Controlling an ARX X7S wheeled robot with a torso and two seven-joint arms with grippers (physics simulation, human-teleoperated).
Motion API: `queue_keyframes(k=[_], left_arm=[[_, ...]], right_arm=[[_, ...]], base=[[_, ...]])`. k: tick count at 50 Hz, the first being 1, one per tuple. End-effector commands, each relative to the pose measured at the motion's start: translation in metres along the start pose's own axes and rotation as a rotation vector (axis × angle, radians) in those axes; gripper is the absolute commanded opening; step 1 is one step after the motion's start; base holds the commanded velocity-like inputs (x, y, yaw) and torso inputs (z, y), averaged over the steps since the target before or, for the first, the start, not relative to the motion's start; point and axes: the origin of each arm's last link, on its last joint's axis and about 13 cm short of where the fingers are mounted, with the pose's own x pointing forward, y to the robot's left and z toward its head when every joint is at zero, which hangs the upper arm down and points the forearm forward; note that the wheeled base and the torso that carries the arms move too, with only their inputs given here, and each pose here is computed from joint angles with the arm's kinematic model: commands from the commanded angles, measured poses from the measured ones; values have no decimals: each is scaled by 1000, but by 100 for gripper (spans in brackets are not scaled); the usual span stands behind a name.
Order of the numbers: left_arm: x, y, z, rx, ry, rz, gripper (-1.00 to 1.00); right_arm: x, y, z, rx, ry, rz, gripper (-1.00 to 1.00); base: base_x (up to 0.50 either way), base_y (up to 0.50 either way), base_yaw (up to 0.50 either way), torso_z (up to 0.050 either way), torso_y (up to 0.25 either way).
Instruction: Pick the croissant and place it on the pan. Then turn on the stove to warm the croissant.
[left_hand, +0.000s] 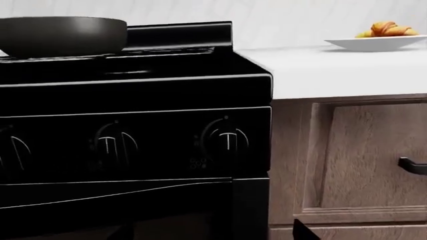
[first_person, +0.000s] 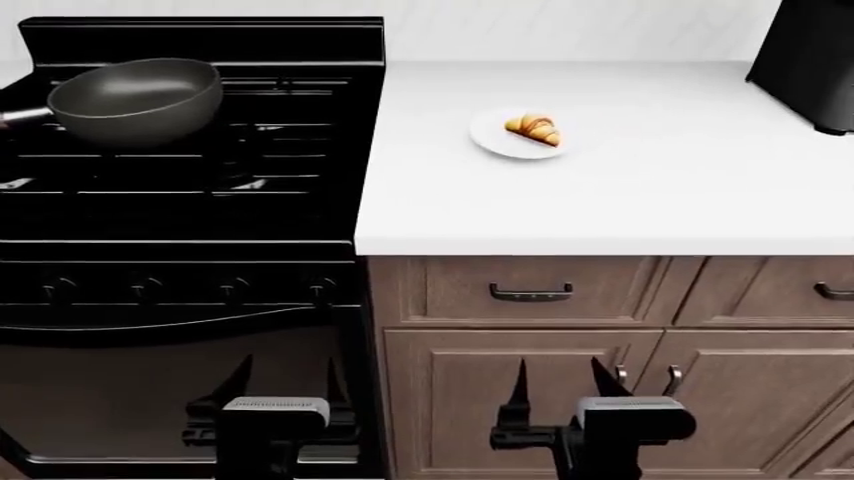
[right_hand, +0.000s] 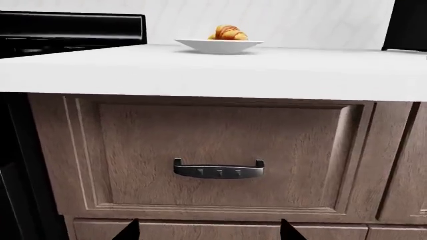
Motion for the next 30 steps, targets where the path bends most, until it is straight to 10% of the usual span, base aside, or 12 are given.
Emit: queue_keyframes(k=[1, 30], left_arm=[[-1, -1, 2, 9, -16, -17, 100], [-19, 7, 133, -35, -61, -202, 100]], right_arm=[[0, 1, 3, 9, -3, 5, 100], [-11, -20, 167, -55, -174, 283, 100]], base=[[0, 0, 0, 50, 78], [0, 0, 0, 50, 76]])
